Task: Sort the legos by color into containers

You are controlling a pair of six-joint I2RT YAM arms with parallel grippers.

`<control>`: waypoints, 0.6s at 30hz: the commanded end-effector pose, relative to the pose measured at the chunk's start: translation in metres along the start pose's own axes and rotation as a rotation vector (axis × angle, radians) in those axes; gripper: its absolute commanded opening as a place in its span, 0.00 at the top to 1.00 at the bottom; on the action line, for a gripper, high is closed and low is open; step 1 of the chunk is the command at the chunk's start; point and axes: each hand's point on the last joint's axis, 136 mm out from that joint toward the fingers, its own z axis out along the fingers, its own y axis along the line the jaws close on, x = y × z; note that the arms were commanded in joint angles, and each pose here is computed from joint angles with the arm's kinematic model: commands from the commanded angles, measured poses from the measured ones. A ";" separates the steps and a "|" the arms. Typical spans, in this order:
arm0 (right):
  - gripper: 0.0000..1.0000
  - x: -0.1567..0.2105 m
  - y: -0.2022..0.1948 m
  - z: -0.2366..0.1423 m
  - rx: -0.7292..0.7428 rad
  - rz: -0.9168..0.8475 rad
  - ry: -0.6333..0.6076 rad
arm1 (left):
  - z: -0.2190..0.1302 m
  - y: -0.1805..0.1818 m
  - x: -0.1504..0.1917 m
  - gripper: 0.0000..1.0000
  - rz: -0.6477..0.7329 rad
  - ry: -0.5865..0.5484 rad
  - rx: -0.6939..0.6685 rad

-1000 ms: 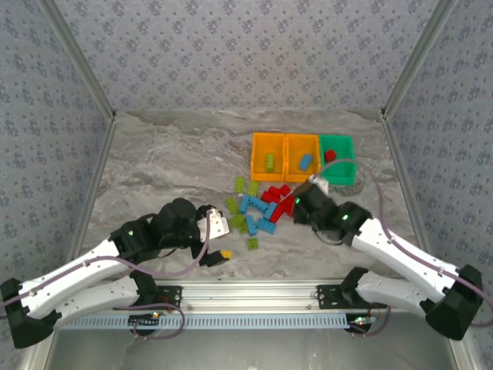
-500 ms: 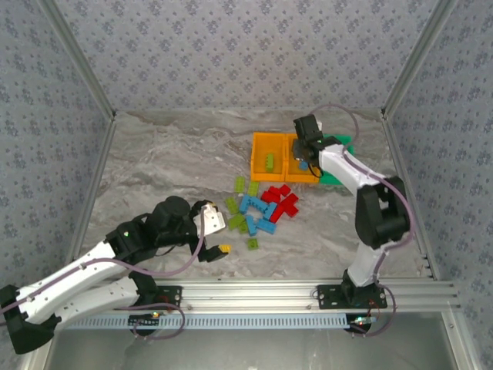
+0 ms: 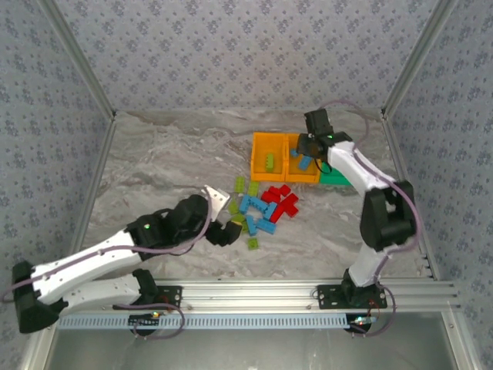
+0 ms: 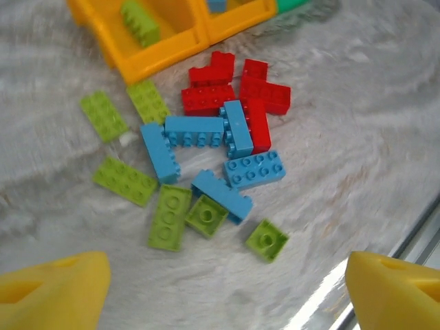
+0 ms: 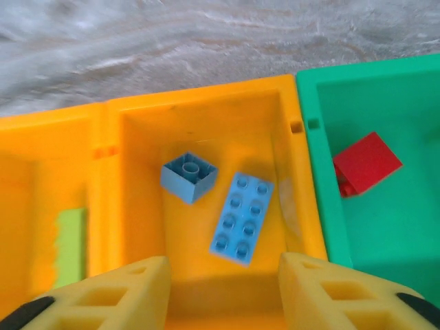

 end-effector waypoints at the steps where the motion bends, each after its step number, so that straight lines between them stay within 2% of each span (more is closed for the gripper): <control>1: 0.40 0.017 0.019 -0.077 -0.181 0.037 -0.019 | 0.011 -0.003 -0.003 0.15 -0.344 -0.018 -0.129; 5: 0.24 0.066 0.028 -0.134 -0.312 -0.007 -0.015 | 0.051 -0.022 0.032 0.16 -0.512 0.110 -0.215; 9: 0.17 0.102 0.008 -0.169 -0.290 -0.021 0.027 | 0.088 -0.039 0.061 0.11 -0.513 0.225 -0.250; 15: 0.12 0.150 -0.012 -0.185 -0.297 -0.004 0.109 | 0.127 -0.037 0.091 0.10 -0.486 0.309 -0.327; 18: 0.11 0.163 -0.020 -0.182 -0.276 0.000 0.130 | 0.142 -0.037 0.102 0.16 -0.497 0.334 -0.335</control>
